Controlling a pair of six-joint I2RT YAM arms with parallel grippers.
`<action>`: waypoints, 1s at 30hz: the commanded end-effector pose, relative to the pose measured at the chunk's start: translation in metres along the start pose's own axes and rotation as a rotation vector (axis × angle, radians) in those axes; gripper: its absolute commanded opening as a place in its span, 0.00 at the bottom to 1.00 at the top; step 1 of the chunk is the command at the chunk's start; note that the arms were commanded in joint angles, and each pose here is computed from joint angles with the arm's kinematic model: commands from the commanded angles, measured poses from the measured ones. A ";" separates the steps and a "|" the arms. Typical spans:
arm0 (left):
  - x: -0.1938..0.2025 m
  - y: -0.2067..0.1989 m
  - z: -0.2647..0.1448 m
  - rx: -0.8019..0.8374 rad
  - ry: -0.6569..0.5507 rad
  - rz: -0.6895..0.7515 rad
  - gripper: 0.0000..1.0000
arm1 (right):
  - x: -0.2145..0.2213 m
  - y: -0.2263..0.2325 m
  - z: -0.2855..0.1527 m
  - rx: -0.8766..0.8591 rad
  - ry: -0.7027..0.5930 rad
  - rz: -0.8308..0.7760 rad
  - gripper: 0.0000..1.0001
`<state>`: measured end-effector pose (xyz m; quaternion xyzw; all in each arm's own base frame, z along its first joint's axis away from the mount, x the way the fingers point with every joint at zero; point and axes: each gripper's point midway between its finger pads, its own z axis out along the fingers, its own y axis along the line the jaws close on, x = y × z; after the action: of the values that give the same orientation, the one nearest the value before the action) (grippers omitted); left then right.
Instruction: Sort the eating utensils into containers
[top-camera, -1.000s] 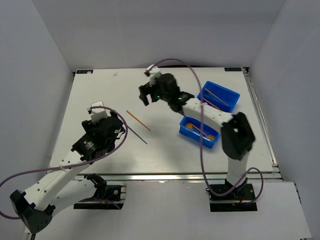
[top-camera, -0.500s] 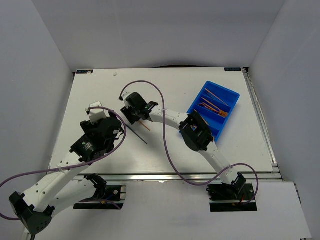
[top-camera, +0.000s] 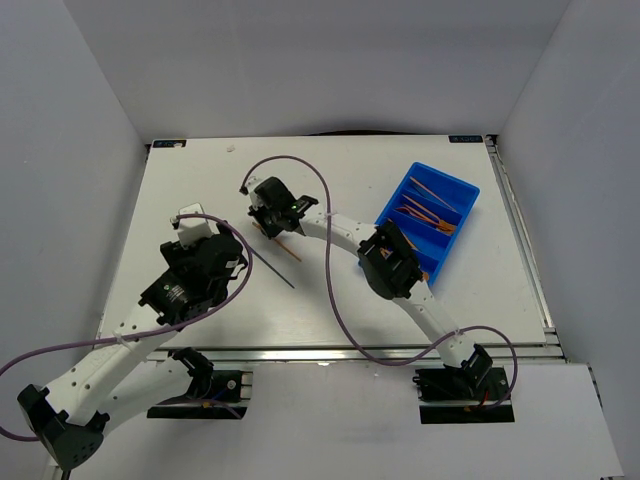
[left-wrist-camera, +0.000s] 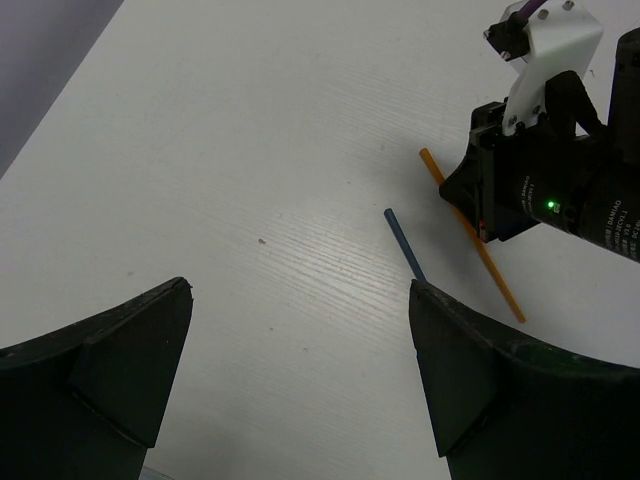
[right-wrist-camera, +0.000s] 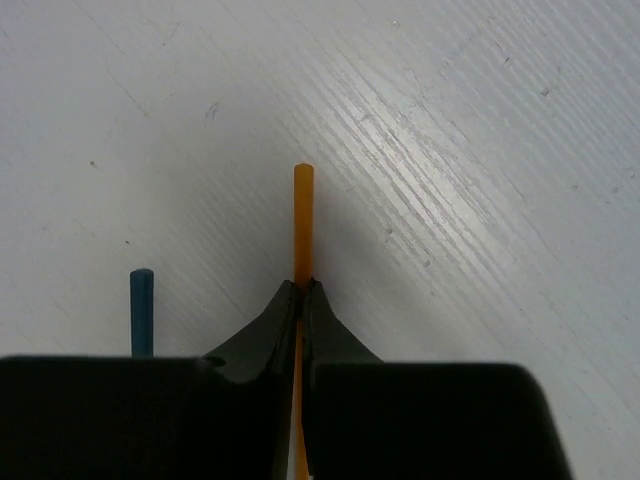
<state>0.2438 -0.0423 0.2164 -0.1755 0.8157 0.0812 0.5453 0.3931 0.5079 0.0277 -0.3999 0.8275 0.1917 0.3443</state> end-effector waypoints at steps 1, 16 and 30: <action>-0.007 0.001 -0.002 0.007 -0.016 -0.020 0.98 | 0.041 0.009 -0.001 -0.044 0.153 0.015 0.00; -0.011 0.004 -0.006 0.020 -0.029 -0.049 0.98 | -0.127 -0.037 -0.272 -0.239 -0.514 -0.016 0.00; -0.010 0.000 -0.007 0.039 -0.021 -0.047 0.98 | -0.022 -0.288 -0.352 0.231 -0.536 -0.213 0.00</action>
<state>0.2389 -0.0394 0.2272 -0.1857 0.8060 0.0585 0.5590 0.4692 0.1483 0.2397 -0.3387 0.7399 0.1975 0.5466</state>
